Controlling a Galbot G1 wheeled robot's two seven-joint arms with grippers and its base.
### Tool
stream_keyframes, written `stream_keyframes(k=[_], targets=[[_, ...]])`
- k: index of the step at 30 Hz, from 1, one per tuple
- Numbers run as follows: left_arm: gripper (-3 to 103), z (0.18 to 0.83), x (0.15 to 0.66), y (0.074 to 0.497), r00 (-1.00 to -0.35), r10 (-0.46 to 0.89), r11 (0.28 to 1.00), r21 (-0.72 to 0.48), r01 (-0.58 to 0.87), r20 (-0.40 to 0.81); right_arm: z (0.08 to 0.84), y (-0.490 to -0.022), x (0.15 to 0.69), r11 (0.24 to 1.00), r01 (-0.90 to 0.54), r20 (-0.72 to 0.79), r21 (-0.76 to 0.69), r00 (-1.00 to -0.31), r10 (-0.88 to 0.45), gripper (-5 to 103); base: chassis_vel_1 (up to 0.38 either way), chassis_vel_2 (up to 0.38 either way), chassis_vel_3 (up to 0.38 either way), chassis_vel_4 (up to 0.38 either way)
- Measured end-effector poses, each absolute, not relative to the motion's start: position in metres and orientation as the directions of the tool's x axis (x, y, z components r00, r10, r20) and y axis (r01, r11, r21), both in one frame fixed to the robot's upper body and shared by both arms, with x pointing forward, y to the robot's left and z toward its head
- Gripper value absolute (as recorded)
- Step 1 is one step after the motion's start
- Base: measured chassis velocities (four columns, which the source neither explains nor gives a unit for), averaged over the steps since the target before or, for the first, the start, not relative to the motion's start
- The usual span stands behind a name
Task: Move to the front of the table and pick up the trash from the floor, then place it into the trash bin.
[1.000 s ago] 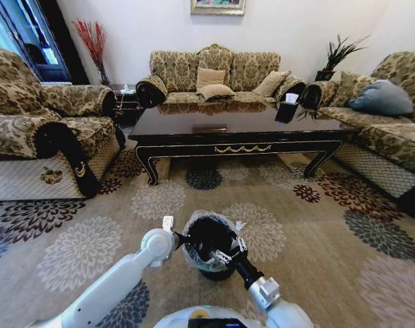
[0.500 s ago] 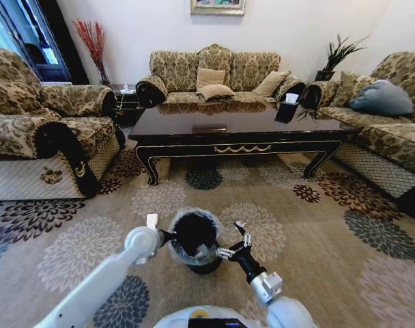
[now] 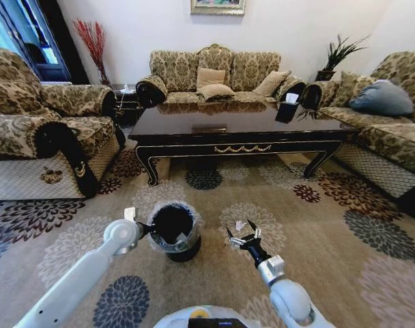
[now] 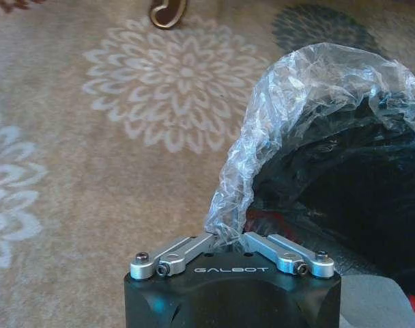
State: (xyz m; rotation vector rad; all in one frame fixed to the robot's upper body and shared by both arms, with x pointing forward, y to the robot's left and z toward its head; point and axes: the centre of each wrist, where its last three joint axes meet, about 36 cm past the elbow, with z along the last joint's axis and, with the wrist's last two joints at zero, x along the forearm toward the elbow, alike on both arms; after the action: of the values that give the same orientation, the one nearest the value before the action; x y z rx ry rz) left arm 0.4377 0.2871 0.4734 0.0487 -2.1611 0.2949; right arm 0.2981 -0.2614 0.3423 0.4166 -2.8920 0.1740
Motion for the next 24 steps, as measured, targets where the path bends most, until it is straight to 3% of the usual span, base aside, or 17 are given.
stream_keyframes(k=[8,16,22,24], targets=[[0,0.47,0.429,0.302,-0.566,0.045,0.963,-0.186,-0.193,0.823,0.303,-0.264,0.327,0.958,-0.281,0.324,-0.051,-0.913,-0.25,100,0.0,0.0,0.0,0.0],[0,0.469,0.414,0.309,-0.562,0.034,0.958,-0.187,-0.218,0.826,0.262,-0.264,0.373,0.975,-0.107,0.403,0.196,-0.898,-0.179,100,0.0,0.0,0.0,0.0],[0,0.468,0.408,0.312,-0.557,0.028,0.956,-0.185,-0.227,0.83,0.251,-0.273,0.414,0.979,-0.05,0.387,0.2,-0.913,-0.126,103,0.0,0.0,0.0,0.0],[0,0.467,0.406,0.312,-0.555,0.03,0.956,-0.186,-0.227,0.831,0.247,-0.278,0.427,0.98,-0.034,0.39,0.198,-0.914,-0.111,97,0.0,0.0,0.0,0.0]])
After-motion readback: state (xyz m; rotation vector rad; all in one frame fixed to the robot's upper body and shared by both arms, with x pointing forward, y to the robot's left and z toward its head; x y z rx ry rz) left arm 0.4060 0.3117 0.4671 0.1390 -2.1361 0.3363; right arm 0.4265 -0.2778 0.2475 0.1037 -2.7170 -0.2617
